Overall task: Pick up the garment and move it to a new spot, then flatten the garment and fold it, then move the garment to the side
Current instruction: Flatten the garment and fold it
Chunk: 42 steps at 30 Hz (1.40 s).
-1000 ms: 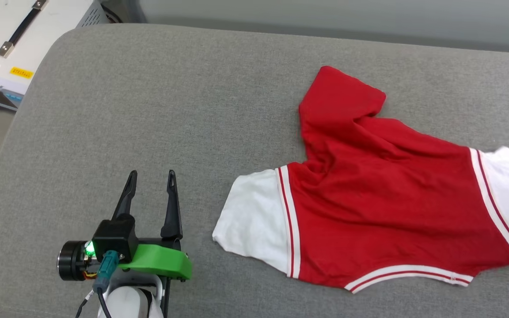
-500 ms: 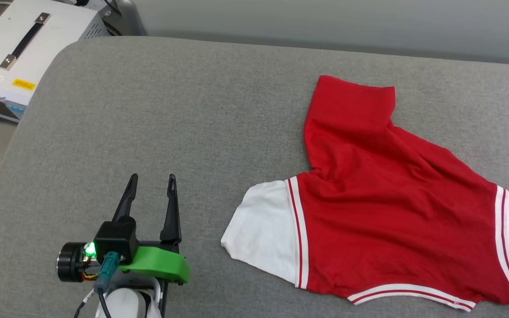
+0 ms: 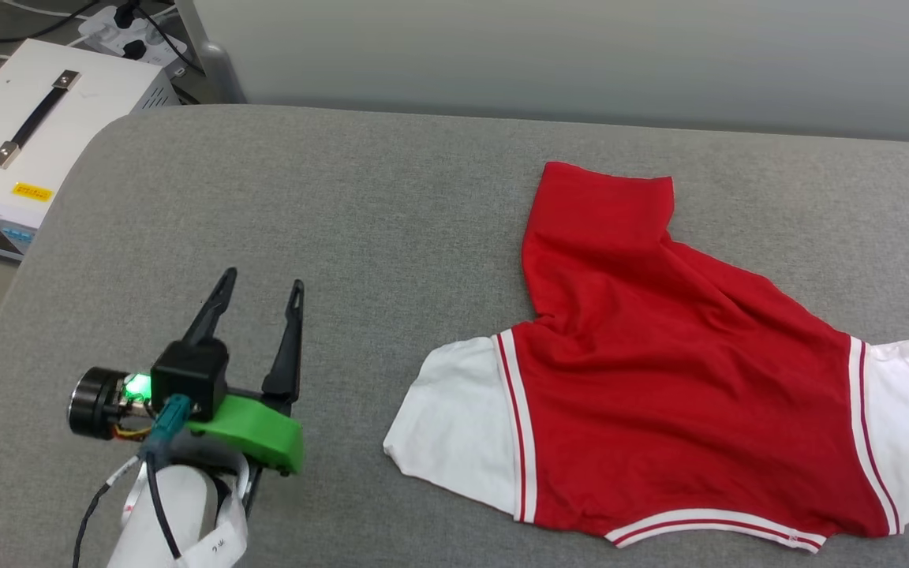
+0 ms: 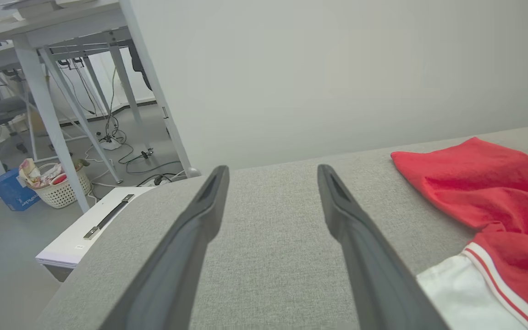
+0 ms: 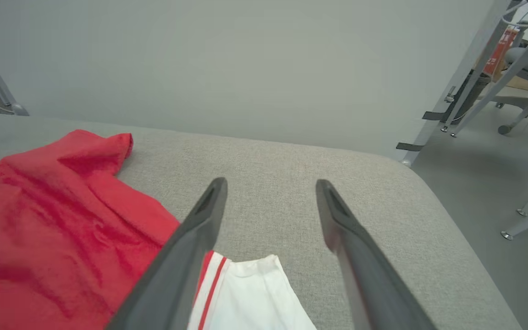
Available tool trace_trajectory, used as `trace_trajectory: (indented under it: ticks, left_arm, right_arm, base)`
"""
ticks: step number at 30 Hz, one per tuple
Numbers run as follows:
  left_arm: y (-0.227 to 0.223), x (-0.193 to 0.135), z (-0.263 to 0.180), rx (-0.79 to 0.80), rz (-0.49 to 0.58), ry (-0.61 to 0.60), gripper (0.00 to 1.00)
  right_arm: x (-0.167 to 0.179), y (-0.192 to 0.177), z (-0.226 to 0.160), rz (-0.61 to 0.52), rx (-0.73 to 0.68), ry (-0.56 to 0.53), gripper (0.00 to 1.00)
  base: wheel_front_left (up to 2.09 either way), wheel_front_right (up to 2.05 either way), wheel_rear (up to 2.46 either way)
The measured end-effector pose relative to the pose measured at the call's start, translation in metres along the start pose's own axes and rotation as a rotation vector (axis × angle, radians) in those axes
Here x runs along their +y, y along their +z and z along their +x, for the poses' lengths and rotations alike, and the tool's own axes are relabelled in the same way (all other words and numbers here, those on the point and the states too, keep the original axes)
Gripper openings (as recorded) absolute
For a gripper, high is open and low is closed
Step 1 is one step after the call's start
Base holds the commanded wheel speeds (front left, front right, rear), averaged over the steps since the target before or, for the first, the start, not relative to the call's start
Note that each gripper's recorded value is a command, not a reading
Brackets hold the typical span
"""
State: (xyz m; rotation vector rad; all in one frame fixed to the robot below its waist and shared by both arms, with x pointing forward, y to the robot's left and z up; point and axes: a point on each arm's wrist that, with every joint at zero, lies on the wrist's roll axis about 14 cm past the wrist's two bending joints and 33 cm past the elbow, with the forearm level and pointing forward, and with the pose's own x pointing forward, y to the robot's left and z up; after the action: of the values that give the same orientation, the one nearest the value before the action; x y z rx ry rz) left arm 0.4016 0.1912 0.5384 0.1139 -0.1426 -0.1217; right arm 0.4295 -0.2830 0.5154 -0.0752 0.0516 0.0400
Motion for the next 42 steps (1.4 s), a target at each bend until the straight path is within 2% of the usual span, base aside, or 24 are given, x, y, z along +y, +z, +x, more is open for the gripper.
trace_trajectory:
  ticks: [7,11,20,24,32,42]
  left_arm:
    - [0.0,-0.039,0.031,0.187,-0.016,-0.234,1.0]
    - [-0.012,-0.067,0.029,0.411,-0.128,-0.387,1.0]
    - [-0.058,-0.104,-0.01,0.839,-0.059,-0.648,1.0]
    - [-0.083,-0.114,-0.028,0.95,0.025,-0.719,1.0]
    - [-0.14,-0.116,-0.053,1.115,0.086,-0.762,1.0]
    - [-0.17,-0.12,-0.054,1.172,0.16,-0.827,1.0]
  right_arm:
    - [0.053,0.017,-0.006,-0.023,-0.06,0.082,1.0]
    - [0.068,0.019,-0.007,-0.04,-0.065,0.114,1.0]
    - [0.077,0.003,-0.009,-0.042,-0.023,0.129,1.0]
    - [0.078,-0.001,-0.007,-0.046,-0.015,0.131,1.0]
    - [0.071,-0.016,0.002,-0.049,0.01,0.114,1.0]
    - [0.067,-0.039,0.008,-0.055,0.066,0.107,1.0]
  base:
    - [0.0,0.0,0.0]
    - [0.0,0.0,0.0]
    - [0.0,0.0,0.0]
    - [0.0,0.0,0.0]
    - [0.0,0.0,0.0]
    - [0.0,0.0,0.0]
